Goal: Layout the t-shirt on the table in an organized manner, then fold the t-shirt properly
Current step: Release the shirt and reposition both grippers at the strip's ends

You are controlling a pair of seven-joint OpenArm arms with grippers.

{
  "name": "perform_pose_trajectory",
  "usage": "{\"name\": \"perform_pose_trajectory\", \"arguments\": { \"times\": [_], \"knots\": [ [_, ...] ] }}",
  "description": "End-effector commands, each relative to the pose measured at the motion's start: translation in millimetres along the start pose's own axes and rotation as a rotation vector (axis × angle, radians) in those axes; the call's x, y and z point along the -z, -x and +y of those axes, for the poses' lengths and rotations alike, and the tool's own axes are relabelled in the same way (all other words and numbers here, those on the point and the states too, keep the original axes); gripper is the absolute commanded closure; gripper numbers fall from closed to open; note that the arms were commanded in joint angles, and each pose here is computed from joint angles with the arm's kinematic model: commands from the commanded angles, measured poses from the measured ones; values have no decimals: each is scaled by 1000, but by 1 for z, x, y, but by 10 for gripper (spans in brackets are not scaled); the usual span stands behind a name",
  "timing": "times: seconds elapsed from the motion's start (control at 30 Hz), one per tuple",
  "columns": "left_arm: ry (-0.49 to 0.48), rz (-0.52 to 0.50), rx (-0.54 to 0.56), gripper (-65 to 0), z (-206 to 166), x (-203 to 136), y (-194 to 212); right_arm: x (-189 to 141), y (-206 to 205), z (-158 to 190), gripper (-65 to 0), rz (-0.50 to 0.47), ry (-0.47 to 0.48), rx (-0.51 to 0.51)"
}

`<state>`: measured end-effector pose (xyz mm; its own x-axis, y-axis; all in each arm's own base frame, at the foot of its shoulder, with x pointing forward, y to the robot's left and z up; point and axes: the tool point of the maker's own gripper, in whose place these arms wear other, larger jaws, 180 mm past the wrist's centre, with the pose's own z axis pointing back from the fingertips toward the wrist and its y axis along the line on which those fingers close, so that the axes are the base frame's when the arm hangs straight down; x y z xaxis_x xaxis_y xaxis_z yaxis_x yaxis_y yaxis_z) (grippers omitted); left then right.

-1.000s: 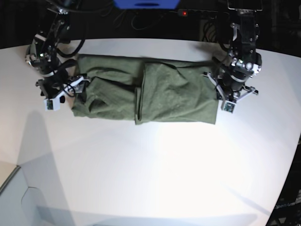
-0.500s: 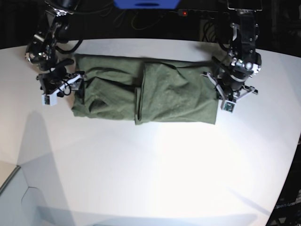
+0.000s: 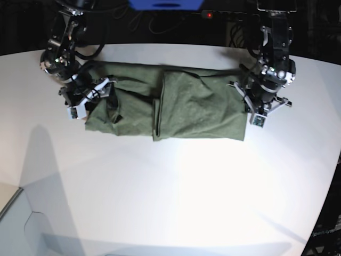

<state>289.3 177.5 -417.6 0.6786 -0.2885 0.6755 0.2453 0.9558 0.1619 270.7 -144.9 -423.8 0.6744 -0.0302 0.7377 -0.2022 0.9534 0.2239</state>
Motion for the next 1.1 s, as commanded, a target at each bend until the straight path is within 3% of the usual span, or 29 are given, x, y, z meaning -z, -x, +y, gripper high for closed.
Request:
{"name": "perform_pose_trajectory", "arguments": {
  "times": [0.0, 0.17, 0.27, 0.37, 0.53, 0.77, 0.97, 1.07],
  "knots": [
    [-7, -40, 4, 0, 3, -2, -11, 0, 4, 1, -465, 28, -5, -16],
    [-7, -40, 4, 0, 3, -2, -11, 0, 4, 1, -464, 28, -5, -16],
    [-8, -39, 5, 0, 4, -2, -11, 0, 4, 1, -421, 28, -5, -16],
    [-8, -39, 5, 0, 4, -2, -11, 1, 5, 3, -298, 28, -9, -14],
    [-8, -39, 5, 0, 4, -2, -11, 1, 5, 4, -3, 27, -10, -11],
    [-10, -53, 7, 0, 4, -4, -16, 0, 0, 11, 0, 46, -24, -49],
    [-74, -164, 9, 0, 23, -27, -53, -15, -35, 13, 0, 10, 15, -124],
    [-121, -225, -59, 0, 40, -43, -68, -24, -50, 16, 0, -20, 32, -150]
  ]
}}
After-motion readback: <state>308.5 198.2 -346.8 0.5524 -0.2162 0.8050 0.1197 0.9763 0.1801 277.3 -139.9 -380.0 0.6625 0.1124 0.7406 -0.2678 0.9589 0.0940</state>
